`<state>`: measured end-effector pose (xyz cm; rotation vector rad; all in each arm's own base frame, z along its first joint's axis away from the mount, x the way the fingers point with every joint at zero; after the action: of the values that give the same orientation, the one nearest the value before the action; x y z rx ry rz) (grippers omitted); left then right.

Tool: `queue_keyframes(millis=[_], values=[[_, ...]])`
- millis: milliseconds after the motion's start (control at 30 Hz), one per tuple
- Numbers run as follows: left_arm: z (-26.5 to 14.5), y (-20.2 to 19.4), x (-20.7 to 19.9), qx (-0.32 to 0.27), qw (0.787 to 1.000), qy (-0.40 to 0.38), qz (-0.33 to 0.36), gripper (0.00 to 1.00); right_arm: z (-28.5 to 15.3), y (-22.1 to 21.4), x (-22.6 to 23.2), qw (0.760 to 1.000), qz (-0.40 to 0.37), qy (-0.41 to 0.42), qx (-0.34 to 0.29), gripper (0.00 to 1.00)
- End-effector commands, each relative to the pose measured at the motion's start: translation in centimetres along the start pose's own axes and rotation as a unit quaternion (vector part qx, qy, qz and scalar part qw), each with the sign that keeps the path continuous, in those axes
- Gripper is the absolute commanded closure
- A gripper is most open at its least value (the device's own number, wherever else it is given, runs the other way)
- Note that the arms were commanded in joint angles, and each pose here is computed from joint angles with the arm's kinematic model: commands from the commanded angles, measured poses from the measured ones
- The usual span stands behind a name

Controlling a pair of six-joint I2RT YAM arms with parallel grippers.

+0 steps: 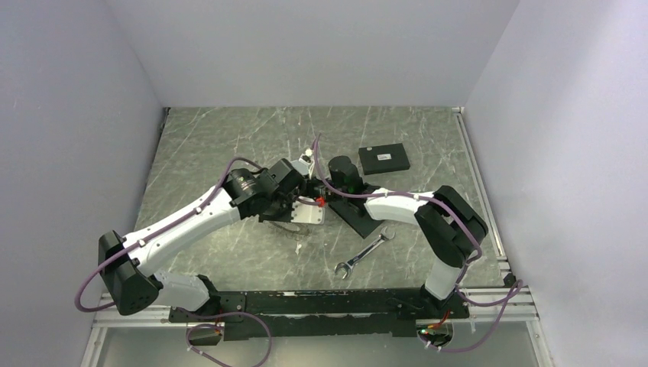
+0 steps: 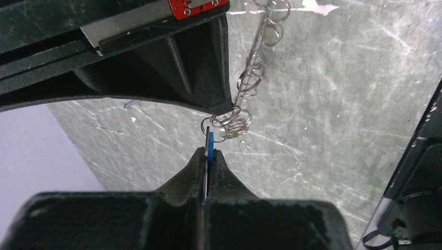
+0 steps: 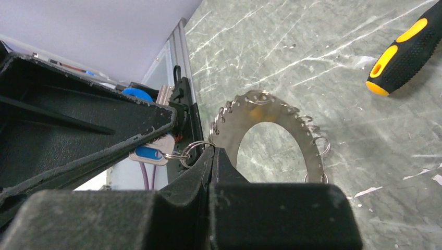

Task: Remove the keys from the keyring
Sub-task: Remove the key from the keyring.

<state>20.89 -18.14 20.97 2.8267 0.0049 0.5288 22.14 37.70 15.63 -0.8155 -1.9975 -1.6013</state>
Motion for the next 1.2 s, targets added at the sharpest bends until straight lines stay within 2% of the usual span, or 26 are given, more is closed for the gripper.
queue_keyframes(millis=[0, 100, 300, 633, 900, 1167], values=[[-1.7, 0.5, 2.0, -0.017, 0.998, 0.046, 0.043, 1.0, 0.1, 0.3, 0.8, 0.999, -0.041, 0.009, -0.005, 1.0], [-1.4, 0.0, 2.0, -0.018, 0.997, 0.058, 0.057, 1.0, 0.1, 0.2, 1.6, 0.998, -0.058, 0.028, -0.003, 1.0], [-1.1, -0.6, 1.4, -0.023, 0.998, 0.044, 0.042, 1.0, -0.3, 0.2, 2.8, 0.994, -0.082, 0.069, -0.018, 1.0], [-0.7, -2.1, 0.3, -0.049, 0.999, 0.016, -0.018, 1.0, -1.2, 0.1, 5.1, 0.981, -0.124, 0.143, -0.032, 1.0], [-1.2, -1.1, -1.2, -0.092, 0.994, -0.018, -0.063, 1.0, -1.2, 0.6, 4.2, 0.984, -0.127, 0.124, -0.032, 1.0], [-2.0, -0.4, -1.6, -0.103, 0.986, -0.051, -0.117, 1.0, -2.1, 1.3, 3.1, 0.986, -0.142, 0.089, -0.025, 0.8]])
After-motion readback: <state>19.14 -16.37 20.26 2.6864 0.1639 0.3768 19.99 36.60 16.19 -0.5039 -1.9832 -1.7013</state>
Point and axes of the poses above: each gripper's point midway between its finger pads, its own z axis out along the fingers, its own x axis along the line the jaws close on, y = z × x, the point moved 3 cm from there along -z, back along the fingers, and after that the axes turned 7 degrees about -z, right-handed, at the moved point
